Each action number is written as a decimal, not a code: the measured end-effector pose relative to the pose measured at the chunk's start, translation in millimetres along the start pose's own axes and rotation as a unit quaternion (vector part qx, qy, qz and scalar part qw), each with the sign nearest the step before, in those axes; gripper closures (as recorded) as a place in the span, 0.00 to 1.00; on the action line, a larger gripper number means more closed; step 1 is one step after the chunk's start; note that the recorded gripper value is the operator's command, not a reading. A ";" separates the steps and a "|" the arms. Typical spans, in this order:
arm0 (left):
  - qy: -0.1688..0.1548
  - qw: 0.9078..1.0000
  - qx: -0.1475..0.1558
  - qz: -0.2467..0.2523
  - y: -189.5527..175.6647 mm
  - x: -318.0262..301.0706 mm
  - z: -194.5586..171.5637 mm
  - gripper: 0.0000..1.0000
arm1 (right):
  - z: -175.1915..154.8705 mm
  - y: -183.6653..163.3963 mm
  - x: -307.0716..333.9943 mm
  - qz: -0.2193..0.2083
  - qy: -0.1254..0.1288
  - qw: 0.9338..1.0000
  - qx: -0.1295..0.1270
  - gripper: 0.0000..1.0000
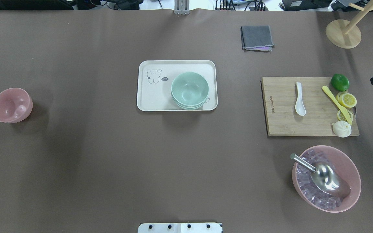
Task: Stack pink bowl on green and place spoon
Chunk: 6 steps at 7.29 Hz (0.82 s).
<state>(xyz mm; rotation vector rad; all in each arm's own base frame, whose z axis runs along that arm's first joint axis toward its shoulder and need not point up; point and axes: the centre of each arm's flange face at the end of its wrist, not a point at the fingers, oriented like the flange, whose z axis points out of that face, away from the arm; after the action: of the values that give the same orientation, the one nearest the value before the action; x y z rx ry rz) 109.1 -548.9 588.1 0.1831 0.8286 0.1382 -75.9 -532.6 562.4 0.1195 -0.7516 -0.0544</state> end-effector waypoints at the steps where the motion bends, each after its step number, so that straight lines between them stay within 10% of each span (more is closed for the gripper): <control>1: 0.000 1.000 0.000 0.000 0.2 -0.2 0.2 0.02 | 0.6 0.2 -0.7 -0.001 -0.001 1.000 0.000 0.00; 6: 0.000 1.000 0.000 -0.003 -0.5 0.2 0.0 0.02 | 0.6 -0.1 -1.8 0.000 -0.002 1.000 0.000 0.00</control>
<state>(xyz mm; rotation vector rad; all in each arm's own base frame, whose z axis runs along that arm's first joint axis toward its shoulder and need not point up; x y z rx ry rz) 109.3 -549.3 587.8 0.1815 0.8299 0.1327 -77.7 -532.5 561.6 0.1197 -0.7553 -0.0552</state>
